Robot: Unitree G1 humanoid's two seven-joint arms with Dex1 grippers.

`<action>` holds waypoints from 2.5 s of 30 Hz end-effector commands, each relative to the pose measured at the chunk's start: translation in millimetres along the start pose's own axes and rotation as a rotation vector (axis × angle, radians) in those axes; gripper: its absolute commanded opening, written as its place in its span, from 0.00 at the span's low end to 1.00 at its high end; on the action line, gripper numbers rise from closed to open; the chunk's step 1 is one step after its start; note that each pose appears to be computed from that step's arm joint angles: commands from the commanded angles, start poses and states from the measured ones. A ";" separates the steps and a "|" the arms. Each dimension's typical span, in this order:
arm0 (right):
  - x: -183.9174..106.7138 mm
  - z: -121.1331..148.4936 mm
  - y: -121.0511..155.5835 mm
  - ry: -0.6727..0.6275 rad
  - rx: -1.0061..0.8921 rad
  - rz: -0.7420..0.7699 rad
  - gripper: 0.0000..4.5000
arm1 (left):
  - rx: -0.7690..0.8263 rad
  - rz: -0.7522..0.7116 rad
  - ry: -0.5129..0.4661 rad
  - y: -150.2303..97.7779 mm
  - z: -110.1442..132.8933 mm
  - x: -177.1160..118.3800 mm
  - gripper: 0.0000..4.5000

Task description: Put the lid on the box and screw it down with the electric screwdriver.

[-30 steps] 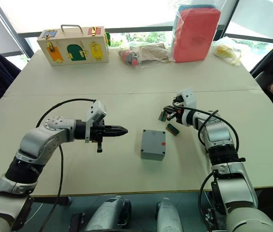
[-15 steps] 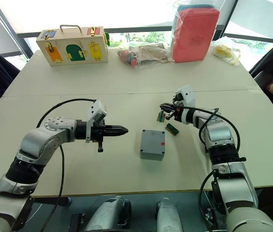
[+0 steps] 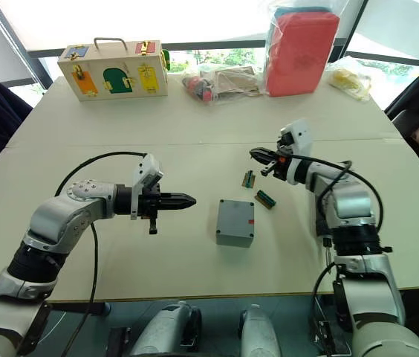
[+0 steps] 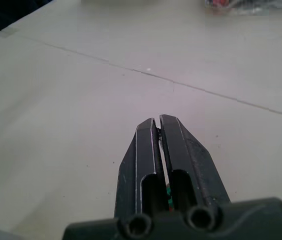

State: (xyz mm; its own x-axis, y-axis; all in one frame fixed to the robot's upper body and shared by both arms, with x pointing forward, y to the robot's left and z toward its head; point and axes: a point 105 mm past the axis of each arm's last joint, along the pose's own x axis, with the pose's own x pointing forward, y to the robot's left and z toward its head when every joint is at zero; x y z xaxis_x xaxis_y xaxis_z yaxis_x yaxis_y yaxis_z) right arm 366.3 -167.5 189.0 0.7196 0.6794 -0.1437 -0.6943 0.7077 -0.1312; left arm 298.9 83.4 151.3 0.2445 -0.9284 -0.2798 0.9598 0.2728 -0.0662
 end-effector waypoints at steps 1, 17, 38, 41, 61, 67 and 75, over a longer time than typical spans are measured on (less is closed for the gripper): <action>-25.1 28.3 24.8 -0.041 -0.051 0.076 0.01 | 0.070 -0.045 -0.038 -10.1 22.5 -8.0 0.00; -45.6 -13.8 74.1 0.111 -0.040 0.171 0.01 | 0.119 -0.121 0.033 -20.1 19.8 -2.1 0.00; -49.5 -24.2 71.2 0.128 -0.035 0.139 0.01 | 0.120 -0.130 0.030 -19.7 17.7 3.2 0.00; -49.8 -20.9 70.7 0.119 -0.033 0.139 0.01 | 0.118 -0.133 0.030 -20.6 16.9 4.2 0.00; -45.9 -31.7 70.5 0.140 -0.015 0.139 0.01 | 0.114 -0.128 0.028 -19.9 16.2 4.7 0.00; -42.7 -32.8 69.5 0.134 -0.013 0.136 0.01 | 0.114 -0.126 0.031 -19.5 14.9 4.7 0.00; -41.4 -33.9 72.0 0.136 -0.007 0.144 0.01 | 0.113 -0.124 0.031 -20.2 14.2 5.3 0.00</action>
State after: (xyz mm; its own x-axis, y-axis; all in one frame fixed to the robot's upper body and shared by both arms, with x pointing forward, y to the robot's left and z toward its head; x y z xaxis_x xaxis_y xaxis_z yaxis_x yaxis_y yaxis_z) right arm 286.3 -153.2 144.0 0.6039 0.7320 -0.3154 -0.7858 0.6130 -0.0820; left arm 283.6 71.5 158.9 0.1204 -0.9395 -0.3207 0.9906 0.1349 -0.0233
